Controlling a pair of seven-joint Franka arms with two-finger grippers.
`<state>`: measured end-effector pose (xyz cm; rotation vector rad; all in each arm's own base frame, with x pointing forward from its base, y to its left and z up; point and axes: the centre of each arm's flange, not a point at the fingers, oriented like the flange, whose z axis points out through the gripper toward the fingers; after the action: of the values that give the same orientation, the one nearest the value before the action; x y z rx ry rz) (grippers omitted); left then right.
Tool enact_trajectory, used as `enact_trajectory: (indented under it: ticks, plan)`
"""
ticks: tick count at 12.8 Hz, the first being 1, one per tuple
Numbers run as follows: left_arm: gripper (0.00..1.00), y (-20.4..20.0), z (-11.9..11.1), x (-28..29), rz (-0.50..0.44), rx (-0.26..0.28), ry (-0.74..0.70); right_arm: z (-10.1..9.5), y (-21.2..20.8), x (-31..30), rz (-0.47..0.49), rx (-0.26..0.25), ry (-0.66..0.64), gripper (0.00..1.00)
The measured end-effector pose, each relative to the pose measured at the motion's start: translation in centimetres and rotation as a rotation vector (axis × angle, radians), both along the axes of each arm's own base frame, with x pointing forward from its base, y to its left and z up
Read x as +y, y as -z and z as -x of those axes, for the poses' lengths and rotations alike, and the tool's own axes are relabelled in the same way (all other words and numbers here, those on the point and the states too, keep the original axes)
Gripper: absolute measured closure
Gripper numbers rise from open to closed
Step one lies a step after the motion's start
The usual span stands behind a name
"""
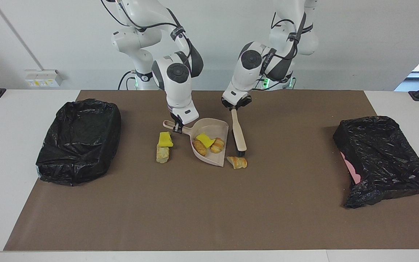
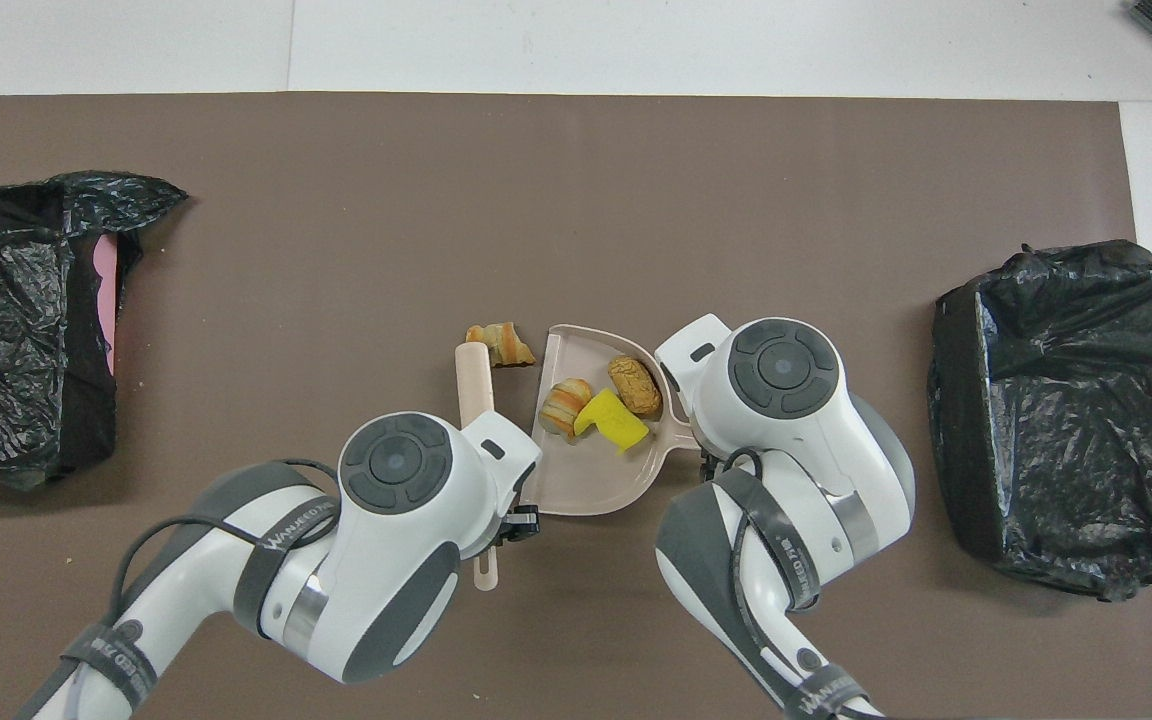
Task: Sweep and dump trash in bin
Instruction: 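Sweep the remaining bread pieces into the dustpan with the left gripper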
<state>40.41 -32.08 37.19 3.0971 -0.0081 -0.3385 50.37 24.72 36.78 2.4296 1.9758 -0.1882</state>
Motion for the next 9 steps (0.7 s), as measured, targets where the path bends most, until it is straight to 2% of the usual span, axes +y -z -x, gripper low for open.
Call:
enact_trajectory:
  ticks: [2,4,6,9]
  plan:
    - [0.74,0.1,-3.0,2.5,-0.03,-0.024,0.061,0.0,0.0,0.0,0.0,0.0,0.0,0.67]
    - [0.74,0.3,-5.0,4.2,-0.027,-0.005,0.127,0.0,0.0,0.0,0.0,0.0,0.0,0.67]
    - [0.74,0.7,-4.9,4.4,-0.033,0.027,0.172,0.0,0.0,0.0,0.0,0.0,0.0,0.67]
    - [0.74,0.7,-3.6,2.7,-0.033,0.043,0.244,0.0,0.0,0.0,0.0,0.0,0.0,0.67]
